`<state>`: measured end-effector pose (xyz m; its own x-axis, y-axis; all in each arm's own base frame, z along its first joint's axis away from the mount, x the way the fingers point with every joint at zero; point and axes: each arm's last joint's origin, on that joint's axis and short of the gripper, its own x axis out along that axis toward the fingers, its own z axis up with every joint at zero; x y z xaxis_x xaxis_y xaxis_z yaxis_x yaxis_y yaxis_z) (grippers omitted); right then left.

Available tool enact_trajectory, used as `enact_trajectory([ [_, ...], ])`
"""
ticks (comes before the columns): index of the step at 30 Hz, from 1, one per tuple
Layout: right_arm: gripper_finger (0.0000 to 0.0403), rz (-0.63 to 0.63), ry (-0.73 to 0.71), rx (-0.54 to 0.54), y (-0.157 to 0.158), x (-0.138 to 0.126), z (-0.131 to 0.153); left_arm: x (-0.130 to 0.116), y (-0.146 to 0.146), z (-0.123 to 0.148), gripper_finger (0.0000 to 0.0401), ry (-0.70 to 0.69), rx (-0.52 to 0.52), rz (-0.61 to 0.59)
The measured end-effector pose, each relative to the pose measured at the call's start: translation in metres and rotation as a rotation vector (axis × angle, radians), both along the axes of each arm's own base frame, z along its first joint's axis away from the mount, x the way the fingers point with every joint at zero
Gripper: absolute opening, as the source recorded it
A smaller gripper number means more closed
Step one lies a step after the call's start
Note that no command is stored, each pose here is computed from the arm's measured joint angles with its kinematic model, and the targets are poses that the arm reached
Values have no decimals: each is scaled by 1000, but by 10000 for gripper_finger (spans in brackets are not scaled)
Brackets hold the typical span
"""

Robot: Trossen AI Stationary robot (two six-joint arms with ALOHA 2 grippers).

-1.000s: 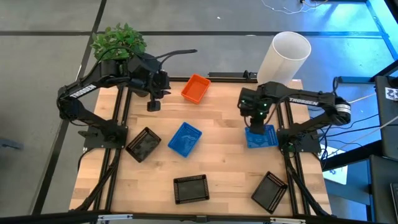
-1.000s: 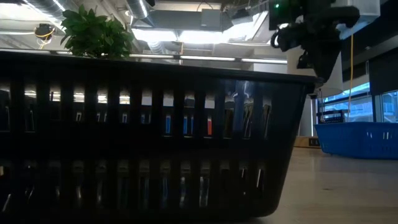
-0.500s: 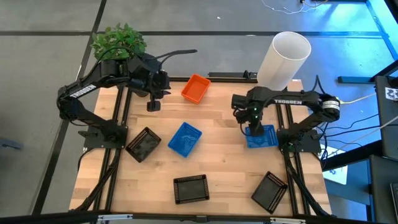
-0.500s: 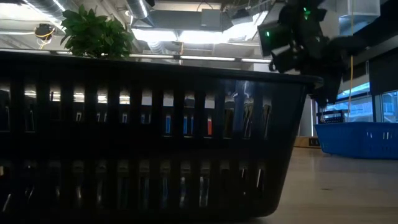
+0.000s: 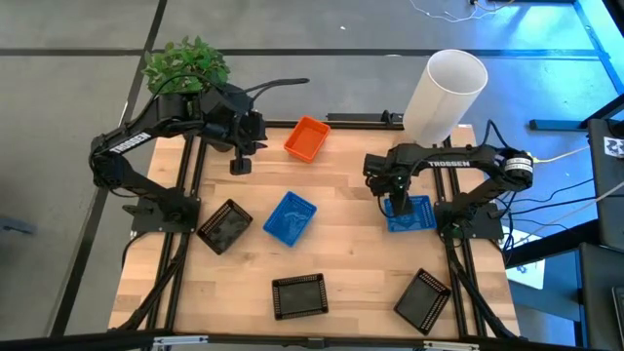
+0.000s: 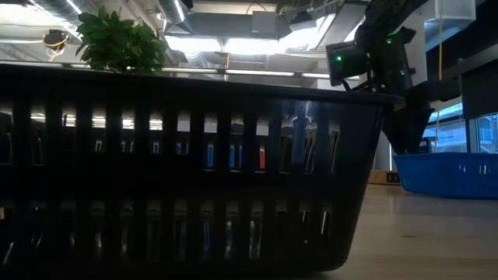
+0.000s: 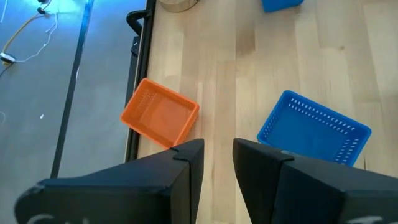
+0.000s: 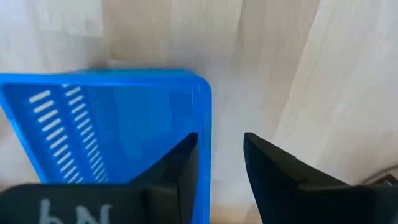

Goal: Stack baskets by color
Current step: Stack the right blue bin on the blue bins

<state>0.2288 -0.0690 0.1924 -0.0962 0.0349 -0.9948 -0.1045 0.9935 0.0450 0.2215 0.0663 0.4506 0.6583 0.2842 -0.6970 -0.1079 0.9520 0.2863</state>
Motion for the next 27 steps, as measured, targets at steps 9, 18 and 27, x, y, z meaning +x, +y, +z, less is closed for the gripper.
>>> enact_trajectory([
  [9, 127, -4, -19, 54, 4, -6, -19, -1, 0, -1, 78, 8, -20, 18],
  [18, 103, -35, -104, -17, 2, -5, -38, -3, -1, -3, 78, 36, -35, 25],
  [27, 6, -119, -257, -63, -6, 21, -10, -4, -1, -5, 78, 50, -53, 44],
])
